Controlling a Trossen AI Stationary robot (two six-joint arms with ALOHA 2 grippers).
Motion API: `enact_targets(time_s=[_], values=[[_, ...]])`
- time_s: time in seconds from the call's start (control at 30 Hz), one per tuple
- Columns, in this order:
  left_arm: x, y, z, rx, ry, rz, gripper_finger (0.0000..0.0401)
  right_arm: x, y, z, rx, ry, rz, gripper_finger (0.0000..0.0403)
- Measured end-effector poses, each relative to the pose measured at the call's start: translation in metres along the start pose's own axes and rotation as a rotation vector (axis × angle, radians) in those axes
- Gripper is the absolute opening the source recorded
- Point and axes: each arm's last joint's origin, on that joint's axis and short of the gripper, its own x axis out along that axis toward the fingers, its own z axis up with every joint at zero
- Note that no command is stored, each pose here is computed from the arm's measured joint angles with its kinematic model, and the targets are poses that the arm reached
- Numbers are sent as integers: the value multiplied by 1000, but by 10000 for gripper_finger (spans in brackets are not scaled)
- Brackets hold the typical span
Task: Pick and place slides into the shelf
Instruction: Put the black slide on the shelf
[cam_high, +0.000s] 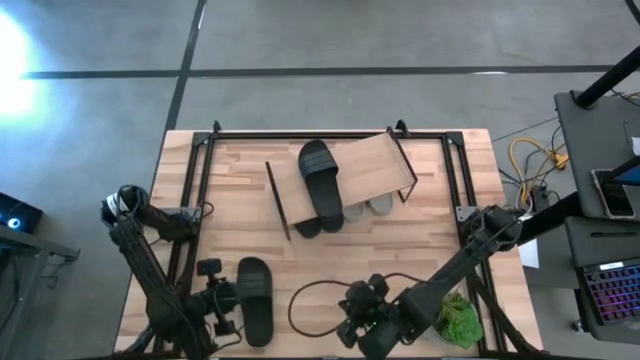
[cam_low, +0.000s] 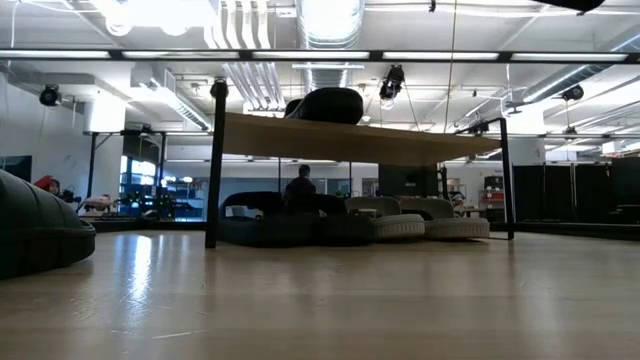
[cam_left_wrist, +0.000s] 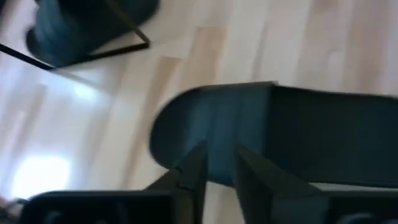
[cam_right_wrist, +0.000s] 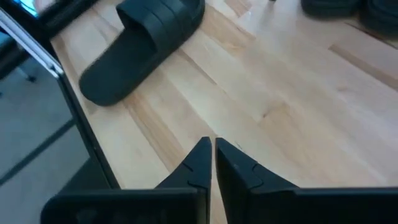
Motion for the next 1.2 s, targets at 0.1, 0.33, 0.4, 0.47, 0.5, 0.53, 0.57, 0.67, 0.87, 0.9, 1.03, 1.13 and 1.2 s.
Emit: enact_targets(time_s=[0.1,0.33,0.4,0.47,0.5,0.53,0.57,0.67,0.87,0.9,1.03,1.13,1.2], values=[[-7,-10,5,-58,1,-63,107,0,4,1,-24,21,-16,27],[5,-35,1,-38,52,-80,216,-2,9,3,-83,14,-16,99],[13,-43,-5,-15,91,-66,229,-3,11,5,-139,7,-6,119],[17,-50,-14,8,104,-50,233,-4,16,8,-199,-20,29,135],[18,-52,-17,17,109,-43,234,-4,18,9,-227,-35,44,141],[17,-54,-20,12,109,-37,235,-4,20,9,-254,-50,59,145],[14,-55,-23,3,111,-26,235,-3,22,11,-277,-63,78,148],[3,-54,-30,-39,113,23,235,5,25,16,-356,-104,106,152],[-21,-46,-45,-191,45,55,235,42,28,24,-458,-120,104,153],[-21,-45,-47,-212,36,56,235,48,29,26,-470,-109,110,153],[-13,-45,-52,-233,-11,66,235,66,33,31,-525,-69,110,153],[-1,-49,-48,-181,-52,93,235,65,32,36,-531,-45,67,153],[9,-54,-44,-130,-48,112,235,59,31,41,-521,-45,16,153]])
